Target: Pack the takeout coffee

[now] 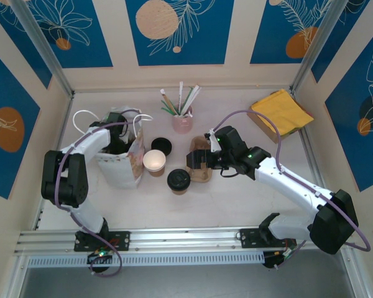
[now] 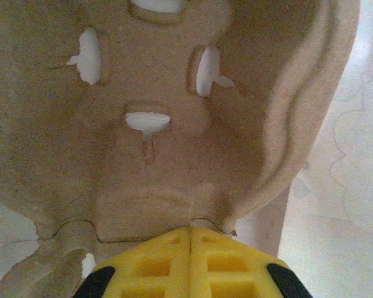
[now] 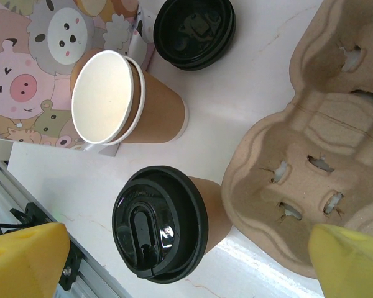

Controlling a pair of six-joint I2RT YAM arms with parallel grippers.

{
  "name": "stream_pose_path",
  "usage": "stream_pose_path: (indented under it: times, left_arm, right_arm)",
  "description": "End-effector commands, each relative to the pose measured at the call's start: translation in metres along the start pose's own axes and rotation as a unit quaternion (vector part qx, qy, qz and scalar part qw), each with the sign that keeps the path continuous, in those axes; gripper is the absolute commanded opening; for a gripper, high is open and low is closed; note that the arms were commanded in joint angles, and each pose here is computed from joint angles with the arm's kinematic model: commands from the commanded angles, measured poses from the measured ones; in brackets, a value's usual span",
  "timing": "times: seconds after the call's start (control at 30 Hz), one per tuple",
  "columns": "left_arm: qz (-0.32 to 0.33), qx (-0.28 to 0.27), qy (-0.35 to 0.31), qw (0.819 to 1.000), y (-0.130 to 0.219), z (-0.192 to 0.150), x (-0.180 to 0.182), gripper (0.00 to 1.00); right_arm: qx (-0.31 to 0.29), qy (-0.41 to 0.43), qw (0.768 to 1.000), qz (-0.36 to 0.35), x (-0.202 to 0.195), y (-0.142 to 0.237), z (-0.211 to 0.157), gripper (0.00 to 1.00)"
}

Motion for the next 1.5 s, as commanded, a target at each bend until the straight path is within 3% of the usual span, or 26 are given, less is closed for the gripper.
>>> stream_pose_path:
  times: [0.0, 1.07, 1.47]
  left_arm:
    - [0.037, 0.028, -0.002, 0.999, -0.013, -0.005, 0.014, 0.0]
    - [0.038, 0.014, 0.007, 0.999, 0.003, -0.01, 0.011, 0.0]
    - [0.04, -0.003, 0.015, 0.999, 0.025, -0.013, 0.007, 0.08]
  right_arm:
    - [-0.001, 0.004, 1.0, 0.006, 0.008, 0.003, 0.003, 0.99]
    - [-0.003, 0.009, 1.0, 0.007, 0.008, 0.006, 0.003, 0.99]
    - [-0.002, 0.01, 1.0, 0.007, 0.007, 0.005, 0.002, 0.99]
Point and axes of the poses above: each hand's point on the last joint's axis, 136 mm out from that joint toward the fingers, its own y axis back along the fingers, its own x axis along the line the jaws close on, z = x × y, the point moved 8 cm from there along y, back along the fingers, and after that the axes turned 9 degrees about -y, right-handed, at the moved point
